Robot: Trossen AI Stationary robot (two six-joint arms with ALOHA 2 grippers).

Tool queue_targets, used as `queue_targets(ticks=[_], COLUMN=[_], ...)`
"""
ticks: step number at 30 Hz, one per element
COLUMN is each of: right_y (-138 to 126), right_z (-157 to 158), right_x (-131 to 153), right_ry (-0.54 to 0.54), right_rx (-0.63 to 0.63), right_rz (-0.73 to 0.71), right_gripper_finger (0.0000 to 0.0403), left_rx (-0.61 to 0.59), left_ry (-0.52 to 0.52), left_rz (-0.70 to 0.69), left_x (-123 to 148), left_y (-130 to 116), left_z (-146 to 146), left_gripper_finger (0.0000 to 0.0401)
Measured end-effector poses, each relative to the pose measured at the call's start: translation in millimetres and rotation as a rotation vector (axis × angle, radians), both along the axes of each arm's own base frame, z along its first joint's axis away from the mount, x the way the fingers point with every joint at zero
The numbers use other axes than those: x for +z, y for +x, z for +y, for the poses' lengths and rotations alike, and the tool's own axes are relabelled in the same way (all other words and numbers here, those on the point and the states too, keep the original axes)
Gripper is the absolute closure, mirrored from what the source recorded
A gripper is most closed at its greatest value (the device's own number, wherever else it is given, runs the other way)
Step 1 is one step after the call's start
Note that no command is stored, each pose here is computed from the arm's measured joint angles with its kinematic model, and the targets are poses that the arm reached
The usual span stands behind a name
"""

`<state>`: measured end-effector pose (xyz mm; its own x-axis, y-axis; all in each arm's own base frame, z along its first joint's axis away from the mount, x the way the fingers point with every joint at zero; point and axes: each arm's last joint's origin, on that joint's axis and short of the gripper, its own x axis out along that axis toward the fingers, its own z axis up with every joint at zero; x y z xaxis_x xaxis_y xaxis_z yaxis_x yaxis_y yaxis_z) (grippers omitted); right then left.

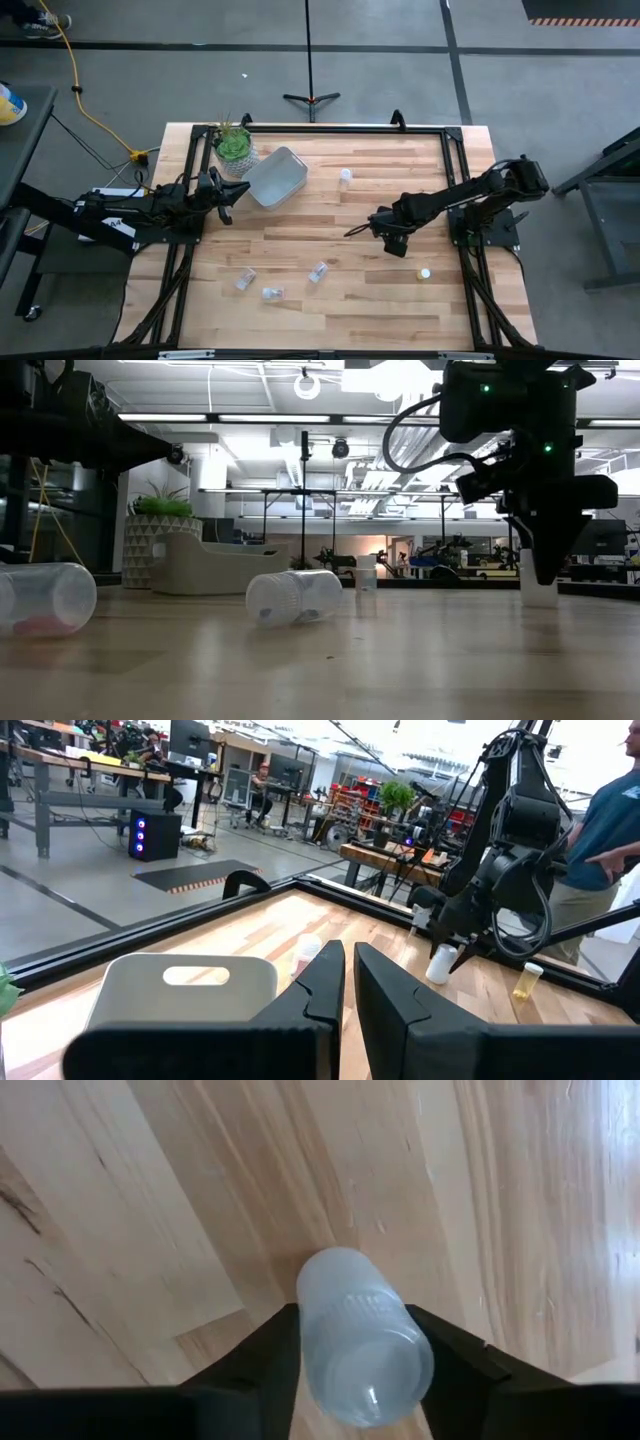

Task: Pick and place pill bottles into a basket
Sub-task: Put the white pill bottle into the bin

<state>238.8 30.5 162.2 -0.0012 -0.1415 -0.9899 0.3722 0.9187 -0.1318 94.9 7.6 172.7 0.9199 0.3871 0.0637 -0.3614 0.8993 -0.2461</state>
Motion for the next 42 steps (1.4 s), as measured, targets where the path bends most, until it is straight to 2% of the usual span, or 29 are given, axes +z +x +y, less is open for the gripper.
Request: queue_targets(ticks=[3,10,19,25,33,36,42], right_y=[1,16,61,86,101,104,132], right_z=[1,3,-3,-31,-75,-89,-110], right_x=[0,7,40,62,89,101,132], right_ry=[0.018,0.051,-0.017,-0.087,-0.184,-0.205,-0.226], right_rx=[-0.001,-0.073,-0.074,-0.087,-0.112,-0.139,-0.065], right_rz=[-0.015,-0.145,-0.558,-0.842,-1.142,-1.16,-1.052], right_gripper_finger=[0.0271,0.026,0.0269,0.0266,0.0269,0.0271,0.027], left_rx=[0.0,0.0,0.0,0.0,0.0,0.0,0.0], left_ry=[0.0,0.0,0.0,0.0,0.0,0.0,0.0], left_rz=[0.0,0.0,0.0,0.0,0.0,0.0,0.0], left_x=[0,0,0,0,0,0,0], left_y=[0,0,0,0,0,0,0], left_z=[0,0,0,0,0,0,0], left_gripper_finger=[0.0336,0.0336,0.0336,0.0336,0.0336,0.0336,0.0336])
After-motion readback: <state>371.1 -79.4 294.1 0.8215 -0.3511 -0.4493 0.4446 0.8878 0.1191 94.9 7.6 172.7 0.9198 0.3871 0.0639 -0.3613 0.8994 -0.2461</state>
